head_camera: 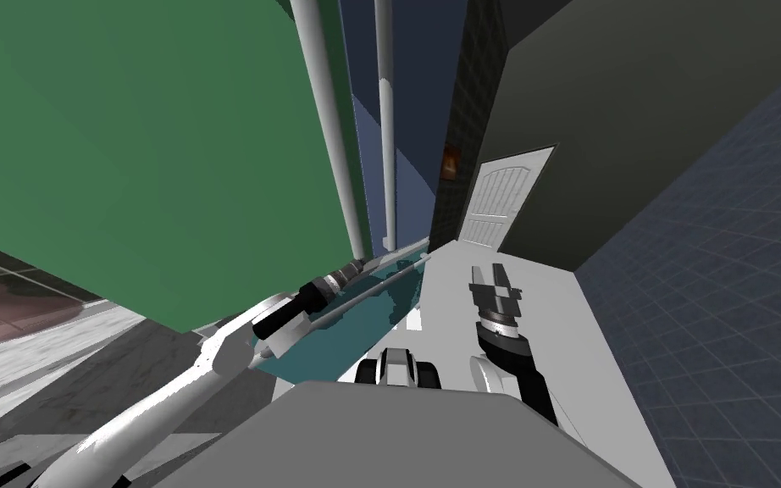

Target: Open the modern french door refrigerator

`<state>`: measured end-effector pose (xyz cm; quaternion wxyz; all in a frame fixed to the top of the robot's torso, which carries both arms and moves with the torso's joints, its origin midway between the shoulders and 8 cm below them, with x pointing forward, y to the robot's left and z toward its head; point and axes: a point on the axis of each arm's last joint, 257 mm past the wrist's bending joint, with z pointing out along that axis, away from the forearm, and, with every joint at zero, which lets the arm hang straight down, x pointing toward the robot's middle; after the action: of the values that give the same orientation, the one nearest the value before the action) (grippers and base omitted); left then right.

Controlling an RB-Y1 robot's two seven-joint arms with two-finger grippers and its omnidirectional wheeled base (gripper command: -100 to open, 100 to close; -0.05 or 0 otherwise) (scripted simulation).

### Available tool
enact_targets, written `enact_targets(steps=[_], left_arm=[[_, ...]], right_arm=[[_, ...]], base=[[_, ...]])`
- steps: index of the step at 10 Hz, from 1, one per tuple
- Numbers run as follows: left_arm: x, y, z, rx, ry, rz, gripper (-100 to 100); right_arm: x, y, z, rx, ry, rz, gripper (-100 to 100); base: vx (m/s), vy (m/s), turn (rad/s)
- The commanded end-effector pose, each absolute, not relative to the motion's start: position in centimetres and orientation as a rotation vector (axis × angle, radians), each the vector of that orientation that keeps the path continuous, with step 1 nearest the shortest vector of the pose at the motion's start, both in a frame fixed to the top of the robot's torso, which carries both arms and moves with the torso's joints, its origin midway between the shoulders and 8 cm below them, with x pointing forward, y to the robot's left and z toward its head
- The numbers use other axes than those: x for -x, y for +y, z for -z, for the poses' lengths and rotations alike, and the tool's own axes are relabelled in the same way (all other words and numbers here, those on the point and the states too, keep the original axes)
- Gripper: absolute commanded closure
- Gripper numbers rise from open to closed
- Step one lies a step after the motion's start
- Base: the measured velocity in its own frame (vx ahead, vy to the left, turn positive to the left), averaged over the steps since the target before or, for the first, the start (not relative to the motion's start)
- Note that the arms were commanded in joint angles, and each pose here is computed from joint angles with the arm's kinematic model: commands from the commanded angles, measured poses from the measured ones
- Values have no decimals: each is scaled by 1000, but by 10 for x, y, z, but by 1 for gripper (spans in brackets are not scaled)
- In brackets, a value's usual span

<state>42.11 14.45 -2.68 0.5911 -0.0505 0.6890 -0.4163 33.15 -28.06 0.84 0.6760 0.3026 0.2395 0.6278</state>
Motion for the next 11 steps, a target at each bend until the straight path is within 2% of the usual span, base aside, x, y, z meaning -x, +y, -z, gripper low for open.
enact_targets(steps=[1, 9, 11], left_arm=[[-413, 123, 28, 97, 1614, 993, 100], [-367, 40, 20, -8, 1645, 1096, 100], [-373, 39, 35, 7, 1680, 1093, 100]], right_arm=[[-332, -281, -9, -680, 539, -1412, 0], [-332, -281, -8, -680, 539, -1412, 0], [-332, -281, -8, -680, 539, -1412, 0]], base=[[-116, 150, -199], [-142, 135, -215], [-81, 52, -152]])
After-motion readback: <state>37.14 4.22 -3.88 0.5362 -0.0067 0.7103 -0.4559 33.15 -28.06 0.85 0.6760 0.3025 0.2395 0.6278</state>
